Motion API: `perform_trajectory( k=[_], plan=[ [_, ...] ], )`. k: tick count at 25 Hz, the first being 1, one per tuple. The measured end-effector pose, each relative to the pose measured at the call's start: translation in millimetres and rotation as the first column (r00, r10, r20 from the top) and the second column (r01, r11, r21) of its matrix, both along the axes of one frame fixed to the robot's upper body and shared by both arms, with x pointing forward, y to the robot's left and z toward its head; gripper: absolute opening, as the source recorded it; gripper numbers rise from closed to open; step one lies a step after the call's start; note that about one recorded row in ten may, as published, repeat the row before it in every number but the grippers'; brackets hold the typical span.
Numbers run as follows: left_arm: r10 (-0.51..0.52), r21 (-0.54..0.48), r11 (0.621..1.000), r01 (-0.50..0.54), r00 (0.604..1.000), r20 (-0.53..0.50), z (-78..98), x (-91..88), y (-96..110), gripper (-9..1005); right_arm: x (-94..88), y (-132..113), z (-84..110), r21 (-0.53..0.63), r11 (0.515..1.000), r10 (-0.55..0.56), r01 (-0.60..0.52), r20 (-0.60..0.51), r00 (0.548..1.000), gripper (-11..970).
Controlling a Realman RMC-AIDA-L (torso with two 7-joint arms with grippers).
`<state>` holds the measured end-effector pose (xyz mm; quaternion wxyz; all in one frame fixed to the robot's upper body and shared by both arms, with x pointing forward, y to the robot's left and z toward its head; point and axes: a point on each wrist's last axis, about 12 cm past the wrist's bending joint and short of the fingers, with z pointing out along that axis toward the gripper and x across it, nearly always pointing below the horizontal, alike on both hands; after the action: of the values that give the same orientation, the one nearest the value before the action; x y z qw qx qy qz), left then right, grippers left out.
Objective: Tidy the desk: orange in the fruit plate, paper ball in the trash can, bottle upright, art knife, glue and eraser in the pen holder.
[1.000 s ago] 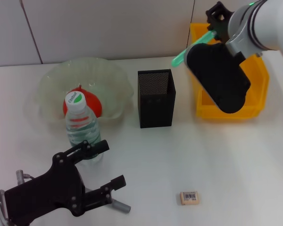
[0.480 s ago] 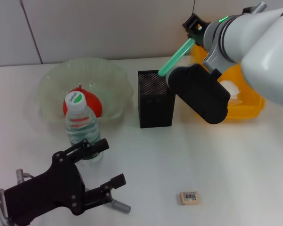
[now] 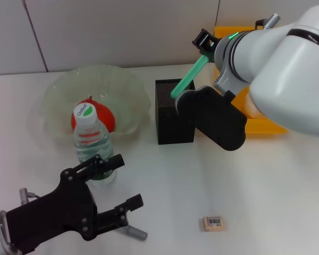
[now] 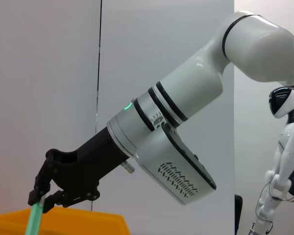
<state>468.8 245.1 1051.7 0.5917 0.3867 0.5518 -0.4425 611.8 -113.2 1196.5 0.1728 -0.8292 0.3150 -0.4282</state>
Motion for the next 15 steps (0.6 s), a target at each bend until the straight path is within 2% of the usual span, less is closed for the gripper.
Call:
perform_trajectory(
  k=[9, 15],
  plan=[
    [0.001, -0.001, 1.0, -0.001, 1.0, -0.005, -1.2, -2.2, 0, 798, 4.4, 7, -11.2, -0.032, 0.999, -0.017, 0.019, 0.059, 0.998, 225],
    [0.001, -0.005, 1.0, -0.001, 1.0, -0.005, -1.1, -3.1, 1, 798, -2.4, 16, -3.5, 0.03, 1.0, -0.011, 0.01, 0.036, 0.999, 235]
  ],
)
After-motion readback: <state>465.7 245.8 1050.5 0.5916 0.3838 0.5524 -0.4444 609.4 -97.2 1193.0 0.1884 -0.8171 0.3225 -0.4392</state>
